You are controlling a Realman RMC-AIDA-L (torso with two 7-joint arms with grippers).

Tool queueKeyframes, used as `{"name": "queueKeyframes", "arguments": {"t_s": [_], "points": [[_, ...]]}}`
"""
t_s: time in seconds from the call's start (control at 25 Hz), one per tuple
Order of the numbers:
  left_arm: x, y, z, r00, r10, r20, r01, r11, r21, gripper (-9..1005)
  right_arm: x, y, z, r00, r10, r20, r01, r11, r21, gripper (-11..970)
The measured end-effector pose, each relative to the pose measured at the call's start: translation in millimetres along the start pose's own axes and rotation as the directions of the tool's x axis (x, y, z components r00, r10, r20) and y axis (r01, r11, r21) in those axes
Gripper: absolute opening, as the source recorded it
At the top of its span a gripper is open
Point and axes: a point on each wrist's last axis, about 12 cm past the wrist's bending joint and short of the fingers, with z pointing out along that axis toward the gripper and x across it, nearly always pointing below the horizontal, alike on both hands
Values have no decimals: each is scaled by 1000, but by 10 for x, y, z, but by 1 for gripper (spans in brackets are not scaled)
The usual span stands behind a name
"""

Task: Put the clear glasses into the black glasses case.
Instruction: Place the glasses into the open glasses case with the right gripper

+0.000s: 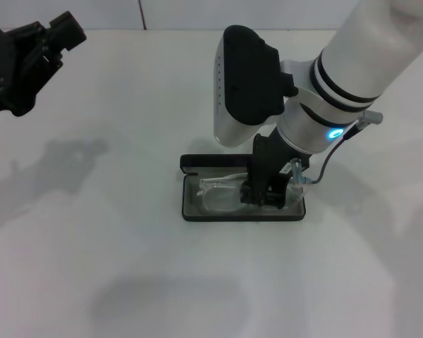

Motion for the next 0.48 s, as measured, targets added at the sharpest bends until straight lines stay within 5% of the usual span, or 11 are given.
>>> {"name": "queueKeyframes", "arguments": {"t_s": [0.48], "points": [[4, -2, -1, 1000, -1, 0, 1, 1000, 0, 74, 13, -6, 17, 999, 28, 17, -27, 1000, -6, 88]]}}
